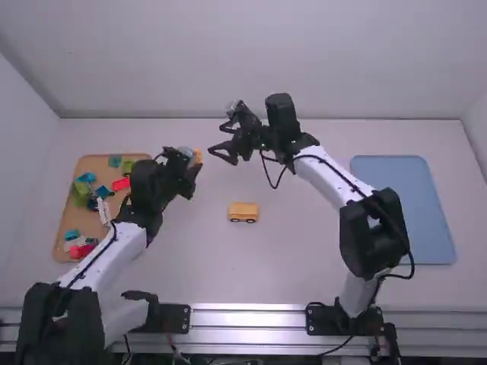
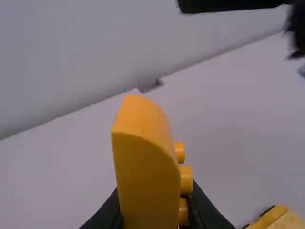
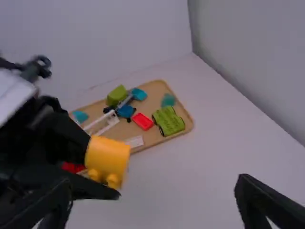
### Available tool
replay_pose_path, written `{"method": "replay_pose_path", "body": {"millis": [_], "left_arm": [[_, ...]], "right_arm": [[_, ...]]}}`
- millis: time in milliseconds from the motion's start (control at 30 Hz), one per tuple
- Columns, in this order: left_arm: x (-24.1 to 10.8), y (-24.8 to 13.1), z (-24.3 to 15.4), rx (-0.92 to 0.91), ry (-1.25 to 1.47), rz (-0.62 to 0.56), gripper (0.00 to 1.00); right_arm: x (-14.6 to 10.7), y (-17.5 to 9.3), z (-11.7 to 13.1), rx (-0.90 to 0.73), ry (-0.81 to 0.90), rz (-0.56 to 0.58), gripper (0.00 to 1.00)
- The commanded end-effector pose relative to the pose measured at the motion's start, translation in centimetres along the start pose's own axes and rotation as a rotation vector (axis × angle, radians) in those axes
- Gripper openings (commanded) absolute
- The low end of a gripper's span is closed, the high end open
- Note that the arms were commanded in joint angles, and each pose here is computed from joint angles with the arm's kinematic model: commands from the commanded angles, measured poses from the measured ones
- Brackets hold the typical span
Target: Assemble lego blocks to make yellow taxi
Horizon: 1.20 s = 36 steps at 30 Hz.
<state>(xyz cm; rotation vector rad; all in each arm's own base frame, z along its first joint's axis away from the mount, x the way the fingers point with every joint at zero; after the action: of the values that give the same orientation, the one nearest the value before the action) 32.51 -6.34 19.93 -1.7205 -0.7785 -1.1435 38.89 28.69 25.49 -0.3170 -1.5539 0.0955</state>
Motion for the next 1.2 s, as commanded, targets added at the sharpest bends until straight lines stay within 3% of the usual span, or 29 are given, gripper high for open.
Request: {"method": "replay_pose_path", "body": {"millis": [0, 200, 333, 633, 933, 1167], "left_arm": [[0.3, -0.1, 0.4, 0.02, -0.086, -0.021, 0.02], [0.8, 0.5, -0.9, -0.1, -0.106, -0.054, 0.02], [1.3, 1.0, -1.7, -0.184, -0.111, -0.084, 0.02], [0.9, 2.8, -3.0, -0.233, -0.101, -0.112, 0.02], [1.0, 3.5, -3.9, -0.204, -0.092, -0.137, 0.02], [1.4, 3.4, -4.0, -0.206, -0.106, -0.155, 0.02]], "right_arm": [[-0.8, -0.4, 0.4, 0.084, 0.059, -0.032, 0.88], [-2.4, -0.4, 0.5, 0.068, 0.093, -0.074, 0.86], [-2.5, -0.1, 0.7, 0.034, 0.11, -0.142, 0.93], [-2.9, 1.0, 1.3, 0.006, 0.166, -0.123, 0.92], [-3.4, 1.6, 1.2, -0.048, 0.192, -0.096, 0.81], [-3.4, 1.6, 1.3, -0.043, 0.188, -0.096, 0.64]]}}
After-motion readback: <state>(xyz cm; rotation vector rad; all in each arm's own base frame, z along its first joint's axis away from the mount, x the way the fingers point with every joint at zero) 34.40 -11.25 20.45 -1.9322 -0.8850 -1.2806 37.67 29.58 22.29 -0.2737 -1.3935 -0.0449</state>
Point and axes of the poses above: each hand's point on the last joint's axis, 136 mm out from that joint toward the fingers, its own y axis out along the fingers, its own z axis along the line the jaws close on, x = y × z, the point moved 6 cm from there along -y, back along the fingers, and after that the axes turned 13 degrees about -y, right-handed, at the moved point
